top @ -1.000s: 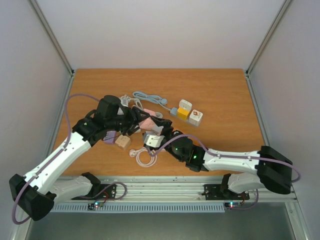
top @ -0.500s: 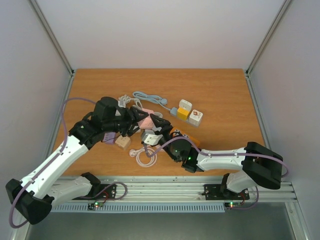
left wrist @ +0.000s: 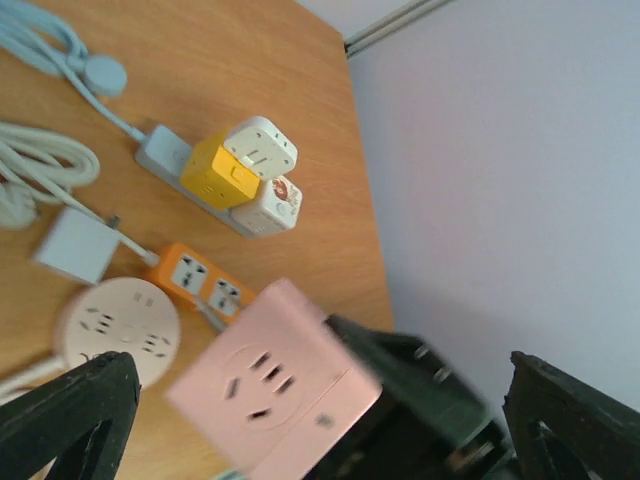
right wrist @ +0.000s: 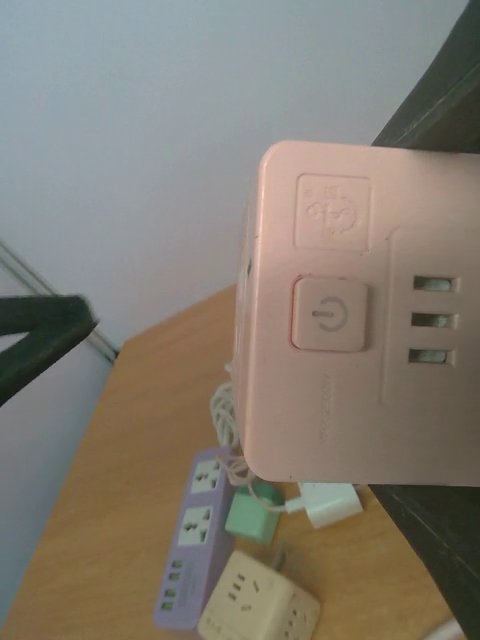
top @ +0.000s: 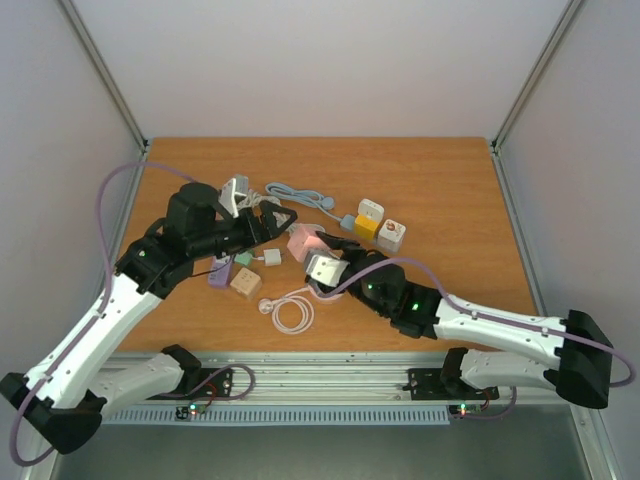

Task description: Insert the plug

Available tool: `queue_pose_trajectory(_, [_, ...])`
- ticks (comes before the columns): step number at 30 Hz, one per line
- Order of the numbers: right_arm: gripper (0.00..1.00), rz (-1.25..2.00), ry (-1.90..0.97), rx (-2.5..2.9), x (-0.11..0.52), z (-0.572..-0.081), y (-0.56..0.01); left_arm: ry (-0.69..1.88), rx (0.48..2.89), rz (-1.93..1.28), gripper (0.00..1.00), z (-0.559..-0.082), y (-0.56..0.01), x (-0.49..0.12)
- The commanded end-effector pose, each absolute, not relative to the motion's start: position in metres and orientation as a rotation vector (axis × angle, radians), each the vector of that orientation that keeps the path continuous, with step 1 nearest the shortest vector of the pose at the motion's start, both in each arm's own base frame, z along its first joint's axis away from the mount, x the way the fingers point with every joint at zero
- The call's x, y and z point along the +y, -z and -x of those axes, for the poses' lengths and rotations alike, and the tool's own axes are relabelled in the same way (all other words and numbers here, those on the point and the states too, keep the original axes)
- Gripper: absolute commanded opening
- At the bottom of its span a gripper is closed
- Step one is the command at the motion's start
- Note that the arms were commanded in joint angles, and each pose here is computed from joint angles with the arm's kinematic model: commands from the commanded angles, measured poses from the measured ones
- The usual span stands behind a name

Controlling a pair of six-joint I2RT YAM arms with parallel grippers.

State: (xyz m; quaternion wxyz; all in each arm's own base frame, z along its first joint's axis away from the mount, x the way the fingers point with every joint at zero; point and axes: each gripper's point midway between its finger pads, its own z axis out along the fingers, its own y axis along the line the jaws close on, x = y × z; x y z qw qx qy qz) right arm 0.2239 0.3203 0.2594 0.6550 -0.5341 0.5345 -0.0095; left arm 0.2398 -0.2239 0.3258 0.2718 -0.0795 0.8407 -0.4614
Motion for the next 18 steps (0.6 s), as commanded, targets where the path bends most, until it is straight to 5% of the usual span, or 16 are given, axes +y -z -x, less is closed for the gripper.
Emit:
queue_pose_trajectory(1, [0.30,1.277,-0.183,1.417,0.312,-0.209,-0.252,1.022,2.192,-0.200,0.99,-0.226,-0.325,-0.212])
queue_pose_trajectory(18, [0.30,1.290,-0.499,1.649,0.319,-0.190,-0.261,1.403,2.209,-0.445,0.99,-0.190,-0.289,-0.255])
